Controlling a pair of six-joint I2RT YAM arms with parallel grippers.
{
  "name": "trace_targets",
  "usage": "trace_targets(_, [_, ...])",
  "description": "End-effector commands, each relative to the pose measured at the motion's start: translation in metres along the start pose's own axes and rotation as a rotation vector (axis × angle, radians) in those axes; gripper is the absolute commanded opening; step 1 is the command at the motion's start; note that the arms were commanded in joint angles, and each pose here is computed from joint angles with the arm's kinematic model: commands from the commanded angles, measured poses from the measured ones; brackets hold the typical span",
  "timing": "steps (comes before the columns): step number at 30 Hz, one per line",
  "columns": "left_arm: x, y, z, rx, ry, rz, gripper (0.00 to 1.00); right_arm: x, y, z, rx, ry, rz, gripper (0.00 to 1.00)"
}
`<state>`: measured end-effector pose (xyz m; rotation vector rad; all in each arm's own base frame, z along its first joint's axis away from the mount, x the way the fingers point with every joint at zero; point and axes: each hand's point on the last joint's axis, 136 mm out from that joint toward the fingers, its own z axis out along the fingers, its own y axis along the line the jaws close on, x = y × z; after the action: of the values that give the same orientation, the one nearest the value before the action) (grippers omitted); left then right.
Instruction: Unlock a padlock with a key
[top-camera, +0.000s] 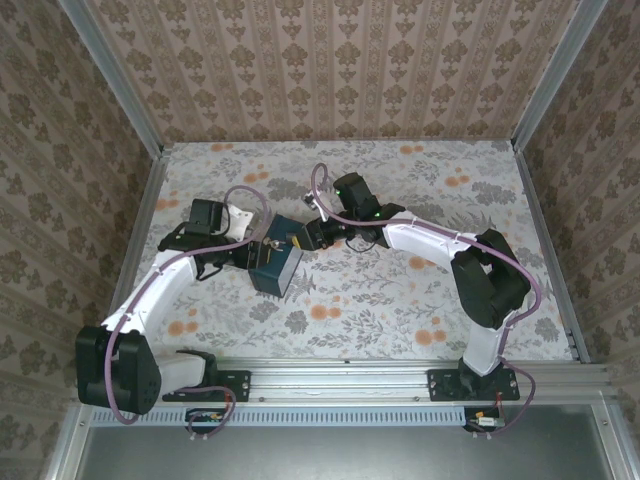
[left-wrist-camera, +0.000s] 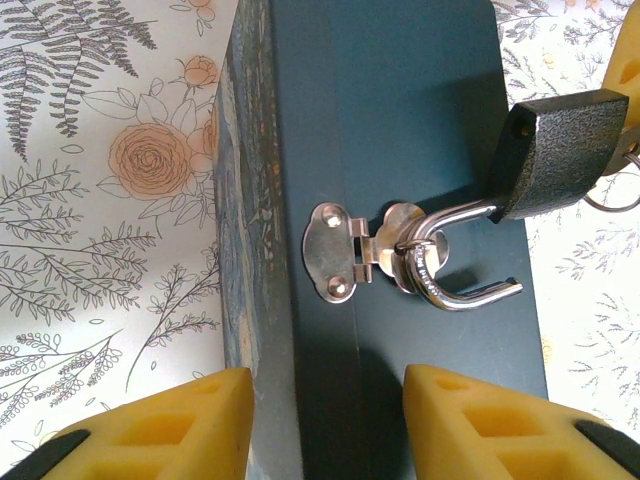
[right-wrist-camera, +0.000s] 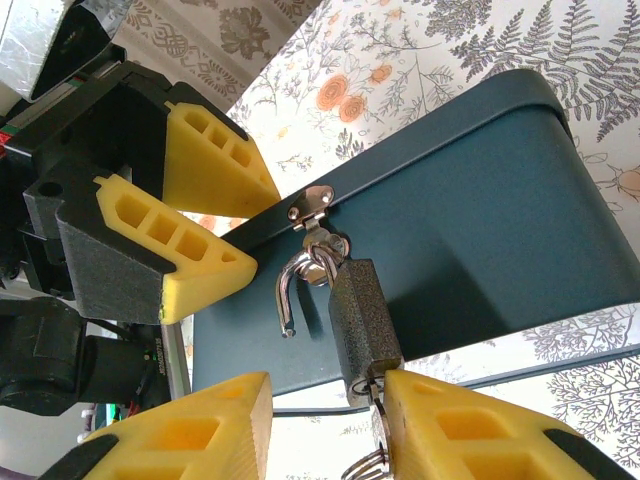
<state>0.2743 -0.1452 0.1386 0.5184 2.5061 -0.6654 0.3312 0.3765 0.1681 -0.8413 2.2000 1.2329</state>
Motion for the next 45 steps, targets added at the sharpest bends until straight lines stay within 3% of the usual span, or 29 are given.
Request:
trace_targets(1, [0.005, -0.001, 0.006, 0.019, 0.018, 0.0, 0.44, -0.01, 0.014, 0.007, -0.048, -0.011, -0.045, 0.34])
trace_targets(21, [0.006, -0.007, 0.011, 0.058, 0.018, 0.036, 0.36, -0.009, 0.019, 0.03, -0.01, -0.024, -0.223, 0.35])
trace_targets(26, [0.008, -0.007, 0.014, 0.06, 0.02, 0.05, 0.34, -0.004, 0.02, 0.035, 0.048, -0.011, -0.361, 0.37])
trace_targets(33, [0.009, -0.002, 0.015, 0.045, 0.028, 0.031, 0.32, 0.001, 0.044, 0.035, -0.104, -0.052, -0.473, 0.24])
trace_targets(40, [0.005, 0.001, 0.015, 0.034, 0.019, 0.022, 0.32, 0.007, 0.065, 0.024, -0.175, -0.122, -0.546, 0.29])
trace_targets(45, [0.003, 0.003, 0.017, 0.028, 0.018, 0.015, 0.32, 0.017, 0.062, 0.026, -0.107, -0.119, -0.621, 0.3])
